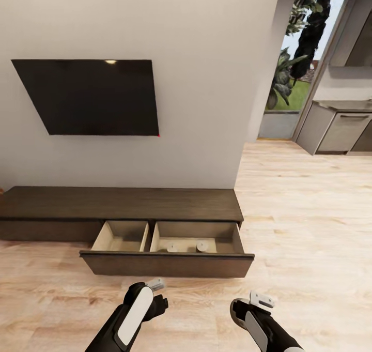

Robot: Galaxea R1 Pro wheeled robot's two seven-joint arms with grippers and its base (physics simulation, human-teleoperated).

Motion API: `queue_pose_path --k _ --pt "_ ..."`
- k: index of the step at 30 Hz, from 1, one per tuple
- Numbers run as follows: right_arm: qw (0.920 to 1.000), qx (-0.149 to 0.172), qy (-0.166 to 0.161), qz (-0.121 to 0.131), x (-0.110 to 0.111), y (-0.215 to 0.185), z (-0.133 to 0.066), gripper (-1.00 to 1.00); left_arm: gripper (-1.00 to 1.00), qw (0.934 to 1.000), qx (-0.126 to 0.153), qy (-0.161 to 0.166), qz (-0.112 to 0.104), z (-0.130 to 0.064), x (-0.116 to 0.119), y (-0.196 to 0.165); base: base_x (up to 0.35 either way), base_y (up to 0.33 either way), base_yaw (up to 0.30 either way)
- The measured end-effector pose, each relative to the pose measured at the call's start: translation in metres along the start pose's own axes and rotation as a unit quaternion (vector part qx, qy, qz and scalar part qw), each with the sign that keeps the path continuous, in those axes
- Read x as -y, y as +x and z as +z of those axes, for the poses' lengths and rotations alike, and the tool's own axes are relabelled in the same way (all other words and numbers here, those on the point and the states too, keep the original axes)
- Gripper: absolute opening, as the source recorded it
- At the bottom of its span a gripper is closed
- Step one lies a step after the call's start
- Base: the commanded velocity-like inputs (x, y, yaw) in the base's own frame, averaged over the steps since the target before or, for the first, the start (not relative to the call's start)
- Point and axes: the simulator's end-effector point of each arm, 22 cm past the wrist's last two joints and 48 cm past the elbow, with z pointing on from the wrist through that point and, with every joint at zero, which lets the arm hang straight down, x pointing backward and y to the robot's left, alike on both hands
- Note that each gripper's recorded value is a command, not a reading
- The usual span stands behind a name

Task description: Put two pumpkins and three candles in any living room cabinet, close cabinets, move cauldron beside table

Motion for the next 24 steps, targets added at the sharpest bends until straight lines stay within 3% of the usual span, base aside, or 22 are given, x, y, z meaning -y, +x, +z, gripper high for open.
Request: queue_pose_path --k 24 --pt "1.0 0.007 0.001 0.002 0.0033 -0.0069 -0.0027 -1.0 1.0 1.0 0.008 0.004 -0.001 -0.0057 0.0018 -0.0049 0.0 0.0 0.0"
